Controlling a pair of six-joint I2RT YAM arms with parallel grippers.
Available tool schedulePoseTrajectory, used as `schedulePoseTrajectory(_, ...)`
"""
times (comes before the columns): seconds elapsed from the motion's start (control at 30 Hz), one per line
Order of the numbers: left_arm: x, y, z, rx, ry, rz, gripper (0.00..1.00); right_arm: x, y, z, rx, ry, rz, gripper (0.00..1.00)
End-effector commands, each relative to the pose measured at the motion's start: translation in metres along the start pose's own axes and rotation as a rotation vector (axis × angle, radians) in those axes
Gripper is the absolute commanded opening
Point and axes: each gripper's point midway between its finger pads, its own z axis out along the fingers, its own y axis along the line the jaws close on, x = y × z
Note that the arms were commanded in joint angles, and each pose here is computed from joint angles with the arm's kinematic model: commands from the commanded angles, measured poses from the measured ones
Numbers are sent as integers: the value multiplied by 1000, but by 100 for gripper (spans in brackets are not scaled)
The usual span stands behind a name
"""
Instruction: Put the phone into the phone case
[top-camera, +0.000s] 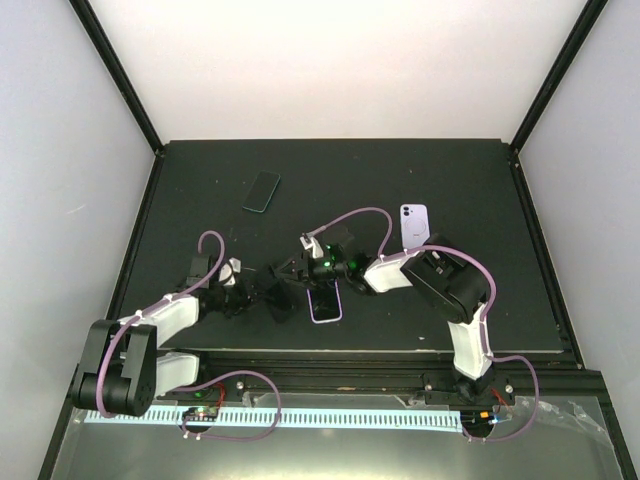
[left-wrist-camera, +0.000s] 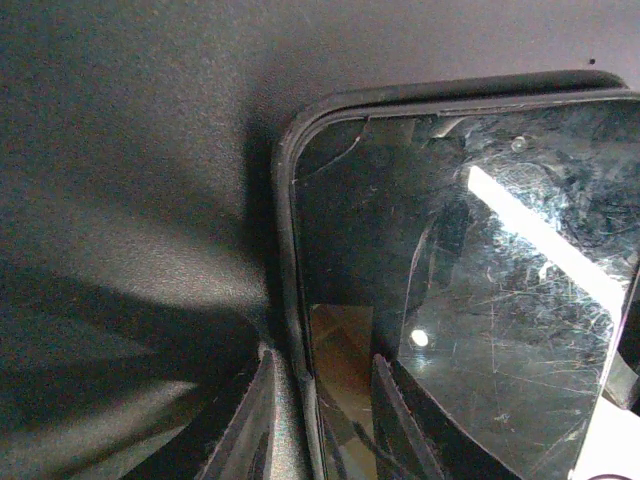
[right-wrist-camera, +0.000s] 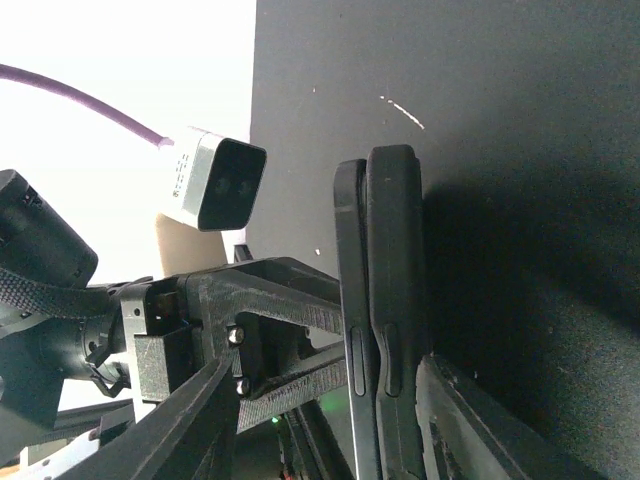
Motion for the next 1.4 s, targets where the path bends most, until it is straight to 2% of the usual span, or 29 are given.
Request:
schedulePoseTrajectory(0.0,-17,-9,-4,3,-54,42,29,27,15,12,-47,125,-43,49)
schedulePoseTrajectory(0.23,-18,-10,-5,5,-56,41,29,29,15,16,-56,157,-42,43)
schedulePoseTrajectory(0.63,-19,-11,-5,5,-55,45,29,32,2,18,23,199,-56,44)
schedulePoseTrajectory(0.87,-19,-11,-5,6,-53,46,30,30,8,16,11,182,-76,35)
schedulePoseTrajectory(1.03,-20,-13,-6,7,-54,52,31,31,9,15,8,178,-72,42)
schedulePoseTrajectory(1.13,-20,-13,-6,9,-52,54,33,31,11,13,0,174,-74,42)
schedulePoseTrajectory(1.37,-19,-13,-6,9,-50,57,35,31,12,12,-9,169,-68,30)
